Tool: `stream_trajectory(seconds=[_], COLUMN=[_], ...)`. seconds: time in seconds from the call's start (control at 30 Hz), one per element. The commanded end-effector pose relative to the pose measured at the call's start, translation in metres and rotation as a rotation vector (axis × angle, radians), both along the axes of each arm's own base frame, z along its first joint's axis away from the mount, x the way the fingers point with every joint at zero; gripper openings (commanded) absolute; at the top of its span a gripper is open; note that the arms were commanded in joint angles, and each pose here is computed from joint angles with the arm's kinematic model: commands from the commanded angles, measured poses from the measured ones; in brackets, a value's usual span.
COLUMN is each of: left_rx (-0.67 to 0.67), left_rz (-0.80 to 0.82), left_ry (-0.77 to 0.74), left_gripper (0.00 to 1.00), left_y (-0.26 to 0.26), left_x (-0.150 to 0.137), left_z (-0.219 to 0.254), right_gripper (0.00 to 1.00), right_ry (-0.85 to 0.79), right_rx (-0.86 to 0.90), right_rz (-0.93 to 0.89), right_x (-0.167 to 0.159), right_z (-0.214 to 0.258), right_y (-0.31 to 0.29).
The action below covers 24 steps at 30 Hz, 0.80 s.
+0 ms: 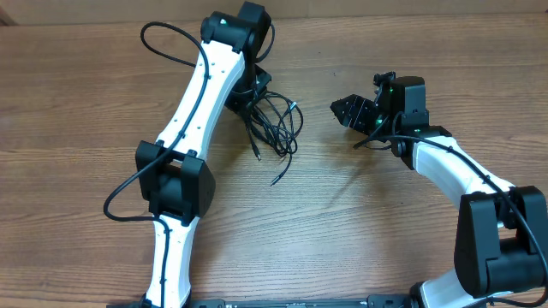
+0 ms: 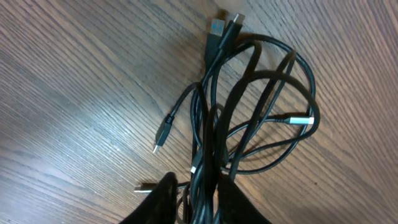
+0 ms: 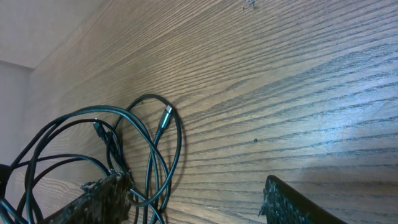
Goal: Untangle cables
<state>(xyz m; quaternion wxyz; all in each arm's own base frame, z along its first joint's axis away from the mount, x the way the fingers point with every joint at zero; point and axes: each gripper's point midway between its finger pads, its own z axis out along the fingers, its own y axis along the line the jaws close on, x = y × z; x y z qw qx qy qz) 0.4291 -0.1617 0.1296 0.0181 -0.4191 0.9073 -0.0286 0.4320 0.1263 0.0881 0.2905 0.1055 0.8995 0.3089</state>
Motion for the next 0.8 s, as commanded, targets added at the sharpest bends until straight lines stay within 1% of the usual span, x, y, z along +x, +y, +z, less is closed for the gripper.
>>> stream_trajectory(seconds=[0.0, 0.17, 0.27, 0.3, 0.6, 0.77], left_rx=[-0.007, -0.013, -0.014, -0.015, -0.016, -0.039], left_rz=[-0.008, -0.01, -0.009, -0.009, -0.009, -0.01], left_ry=[-0.005, -0.002, -0.001, -0.002, 0.0, -0.025], left_gripper=[0.19, 0.18, 0.06, 0.04, 0.04, 0.04], left_y=[-0.002, -0.003, -0.003, -0.003, -0.003, -0.005], left_x=[0.004, 0.003, 0.003, 0.004, 0.003, 0.003], left_z=[-0.001, -0.001, -0.001, -0.001, -0.001, 0.012], right_gripper=[0.69, 0.69, 0.69, 0.69, 0.7, 0.69], right_ry=[-0.013, -0.013, -0.013, -0.013, -0.013, -0.014], right_rx=[-0.001, -0.001, -0.001, -0.001, -0.002, -0.002], right_rz=[0.005, 0.005, 0.005, 0.005, 0.005, 0.005], right_x=[0.003, 0.003, 0.003, 0.003, 0.003, 0.003], right_z=[0.003, 0.003, 0.003, 0.003, 0.003, 0.003], right_y=[0.0, 0.0, 0.0, 0.0, 0.0, 0.0])
